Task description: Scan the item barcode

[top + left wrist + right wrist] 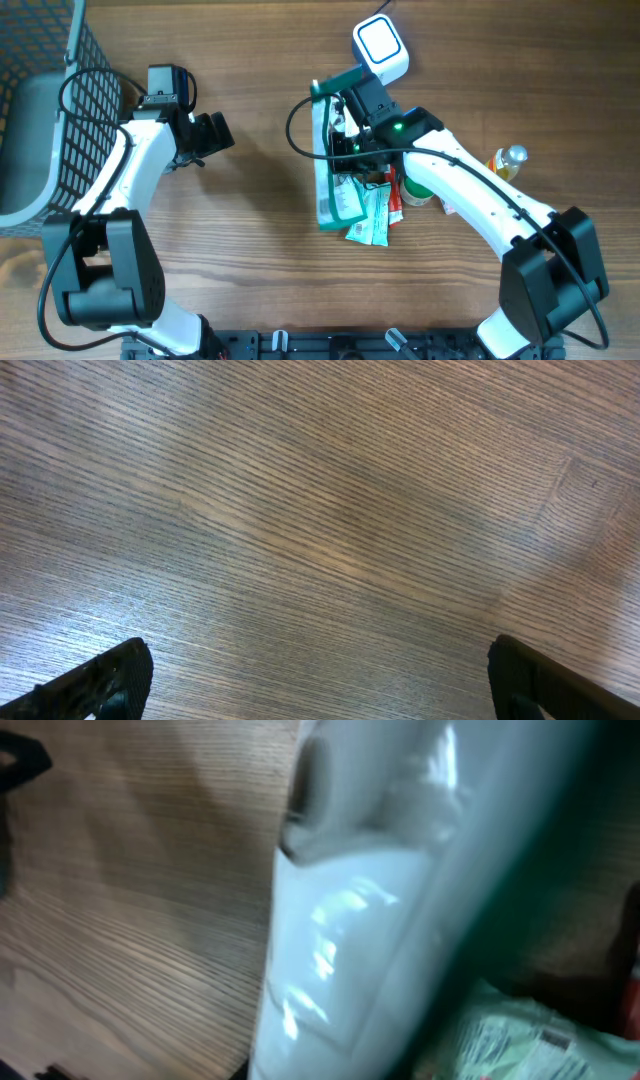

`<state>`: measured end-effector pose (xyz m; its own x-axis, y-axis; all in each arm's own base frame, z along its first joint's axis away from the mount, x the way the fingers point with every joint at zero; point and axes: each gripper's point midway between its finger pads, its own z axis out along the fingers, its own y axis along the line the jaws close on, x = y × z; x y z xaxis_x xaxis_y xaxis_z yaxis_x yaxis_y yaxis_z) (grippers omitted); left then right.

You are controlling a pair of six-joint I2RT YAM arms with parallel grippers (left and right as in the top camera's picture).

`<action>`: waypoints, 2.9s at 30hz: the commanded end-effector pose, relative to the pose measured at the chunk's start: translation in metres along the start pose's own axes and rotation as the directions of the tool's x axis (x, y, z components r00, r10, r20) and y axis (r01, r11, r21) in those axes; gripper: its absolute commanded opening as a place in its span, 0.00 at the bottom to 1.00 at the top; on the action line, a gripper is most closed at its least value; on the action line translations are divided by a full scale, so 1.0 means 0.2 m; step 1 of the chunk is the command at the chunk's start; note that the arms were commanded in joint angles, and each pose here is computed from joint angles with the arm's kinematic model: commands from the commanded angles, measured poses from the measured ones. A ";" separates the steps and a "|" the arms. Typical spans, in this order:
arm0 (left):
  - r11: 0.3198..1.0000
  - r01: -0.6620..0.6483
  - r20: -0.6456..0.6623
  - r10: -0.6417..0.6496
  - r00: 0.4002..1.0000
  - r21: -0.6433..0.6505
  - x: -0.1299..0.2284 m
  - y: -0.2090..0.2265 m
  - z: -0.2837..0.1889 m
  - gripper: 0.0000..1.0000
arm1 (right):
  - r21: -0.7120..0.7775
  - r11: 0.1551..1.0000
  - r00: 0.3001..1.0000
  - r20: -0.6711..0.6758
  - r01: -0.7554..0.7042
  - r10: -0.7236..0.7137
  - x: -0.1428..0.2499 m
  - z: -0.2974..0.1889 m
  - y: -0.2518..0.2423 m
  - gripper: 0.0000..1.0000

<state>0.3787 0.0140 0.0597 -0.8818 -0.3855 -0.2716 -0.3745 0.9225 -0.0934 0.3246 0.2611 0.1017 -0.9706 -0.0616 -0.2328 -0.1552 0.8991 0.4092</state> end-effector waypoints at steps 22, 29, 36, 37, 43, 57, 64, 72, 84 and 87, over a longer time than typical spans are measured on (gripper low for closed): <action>1.000 0.002 0.012 -0.002 1.000 -0.003 -0.02 0.01 -0.01 1.00 | -0.017 0.997 0.985 0.160 0.071 -0.068 -0.23 -0.14 0.05 1.00; 1.000 0.002 0.012 -0.002 1.000 -0.003 -0.02 0.01 -0.01 1.00 | -0.008 0.998 0.984 0.165 0.069 -0.067 -0.24 -0.14 0.04 1.00; 1.000 0.002 0.012 -0.002 1.000 -0.003 -0.02 0.01 -0.01 1.00 | -0.008 0.998 0.984 0.165 0.069 -0.067 -0.24 -0.14 0.04 1.00; 1.000 0.002 0.012 -0.002 1.000 -0.003 -0.02 0.01 -0.01 1.00 | -0.008 0.998 0.984 0.165 0.069 -0.067 -0.24 -0.14 0.04 1.00; 1.000 0.002 0.012 -0.002 1.000 -0.003 -0.02 0.01 -0.01 1.00 | -0.008 0.998 0.984 0.165 0.069 -0.067 -0.24 -0.14 0.04 1.00; 1.000 0.002 0.012 -0.002 1.000 -0.003 -0.02 0.01 -0.01 1.00 | -0.018 0.997 0.980 0.187 0.077 -0.072 -0.25 -0.19 0.06 1.00; 1.000 0.002 0.012 -0.001 1.000 -0.003 -0.02 0.01 -0.01 1.00 | -0.051 0.993 0.960 0.266 0.105 -0.088 -0.27 -0.37 0.13 1.00; 1.000 0.002 0.012 -0.002 1.000 -0.003 -0.02 0.01 -0.01 1.00 | -0.099 0.983 0.914 0.392 0.156 -0.106 -0.27 -0.68 0.23 1.00; 1.000 0.002 0.012 -0.002 1.000 -0.003 -0.02 0.01 -0.01 1.00 | 0.190 0.966 0.549 0.834 -0.177 -0.063 -0.29 -1.61 -0.20 1.00; 1.000 0.002 0.012 -0.002 1.000 -0.003 -0.02 0.01 -0.01 1.00 | 0.183 0.959 0.503 0.863 -0.218 -0.050 -0.18 -1.77 -0.27 1.00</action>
<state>0.3787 0.0140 0.0597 -0.8818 -0.3855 -0.2716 -0.3745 0.9225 -0.0934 0.3213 0.1060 0.3700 -0.4435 0.2733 -0.8536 -0.0216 0.9489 0.3150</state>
